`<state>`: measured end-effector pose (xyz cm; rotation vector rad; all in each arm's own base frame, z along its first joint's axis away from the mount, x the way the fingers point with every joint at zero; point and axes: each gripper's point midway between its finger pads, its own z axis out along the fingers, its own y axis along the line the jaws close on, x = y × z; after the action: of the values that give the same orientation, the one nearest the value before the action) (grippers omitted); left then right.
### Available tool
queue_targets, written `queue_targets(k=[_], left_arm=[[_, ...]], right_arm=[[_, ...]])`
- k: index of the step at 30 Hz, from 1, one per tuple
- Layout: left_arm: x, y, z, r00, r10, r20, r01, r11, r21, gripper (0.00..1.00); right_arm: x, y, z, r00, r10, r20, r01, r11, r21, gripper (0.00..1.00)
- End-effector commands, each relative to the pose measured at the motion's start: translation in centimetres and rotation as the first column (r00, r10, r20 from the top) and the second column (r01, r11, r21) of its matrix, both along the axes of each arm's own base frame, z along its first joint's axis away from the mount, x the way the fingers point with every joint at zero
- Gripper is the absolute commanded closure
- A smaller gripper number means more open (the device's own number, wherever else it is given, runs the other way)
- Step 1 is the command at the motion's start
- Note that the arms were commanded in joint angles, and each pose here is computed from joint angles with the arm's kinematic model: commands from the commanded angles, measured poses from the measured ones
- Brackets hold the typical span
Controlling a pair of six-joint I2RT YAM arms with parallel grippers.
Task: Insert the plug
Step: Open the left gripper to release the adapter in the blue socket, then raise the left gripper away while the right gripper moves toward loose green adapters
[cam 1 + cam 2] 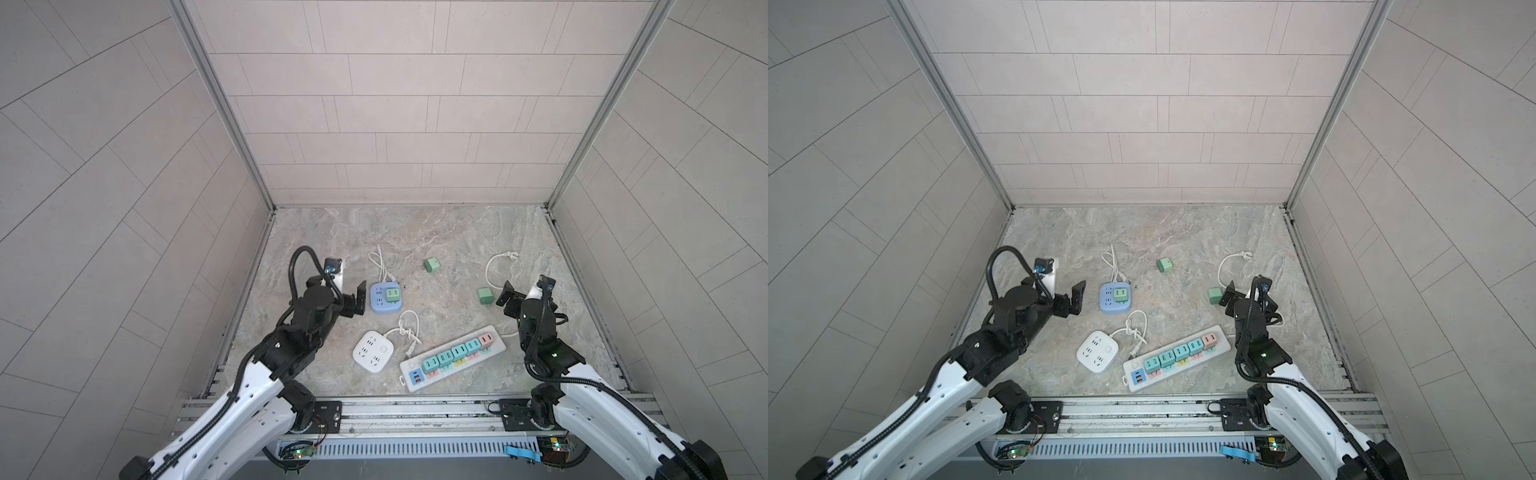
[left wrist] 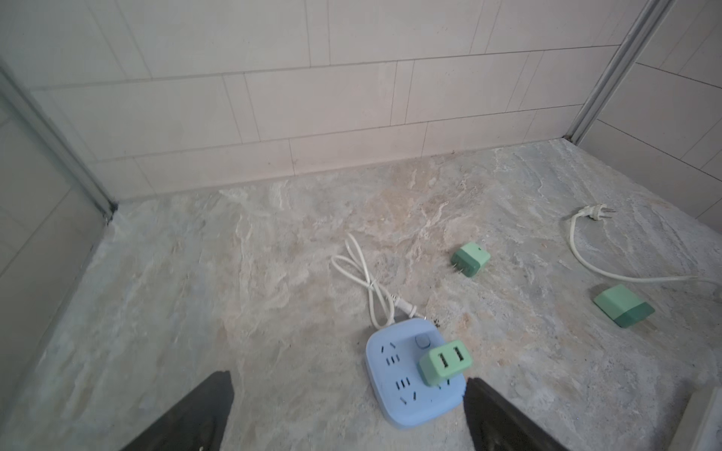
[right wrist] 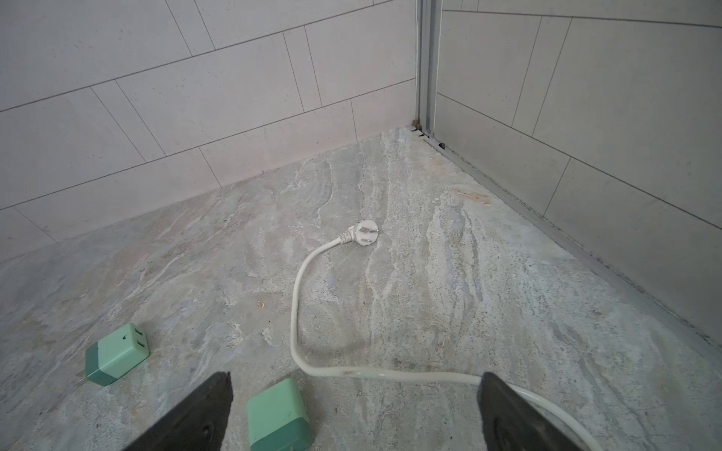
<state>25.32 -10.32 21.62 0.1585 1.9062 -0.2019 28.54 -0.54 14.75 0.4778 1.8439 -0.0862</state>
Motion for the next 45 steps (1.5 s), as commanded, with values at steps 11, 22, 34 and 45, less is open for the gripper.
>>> queue_targets(k=[11,22,34,45], left_arm=[[-4.1,5.2,-5.8,0.981,0.195,0.002,-0.189,0.954,-0.233,0.0],[-3.2,3.6,-6.7,0.988,0.143,-0.058,-0.152,0.97,-0.189,0.0],[-3.3,3.6,-6.7,0.989,0.137,-0.058,-0.146,0.97,-0.194,0.0],[-3.2,3.6,-6.8,0.988,0.144,-0.062,-0.153,0.97,-0.188,0.0]], right_arm=[[4.0,3.5,1.1,0.963,0.067,-0.261,-0.037,0.992,0.118,0.22],[2.9,5.4,-4.2,0.89,0.157,-0.429,-0.082,0.979,0.188,0.18],[2.7,8.3,-9.4,0.814,0.286,-0.506,-0.162,0.947,0.276,0.14],[5.2,12.0,-10.9,0.764,0.347,-0.544,-0.23,0.934,0.273,0.17]])
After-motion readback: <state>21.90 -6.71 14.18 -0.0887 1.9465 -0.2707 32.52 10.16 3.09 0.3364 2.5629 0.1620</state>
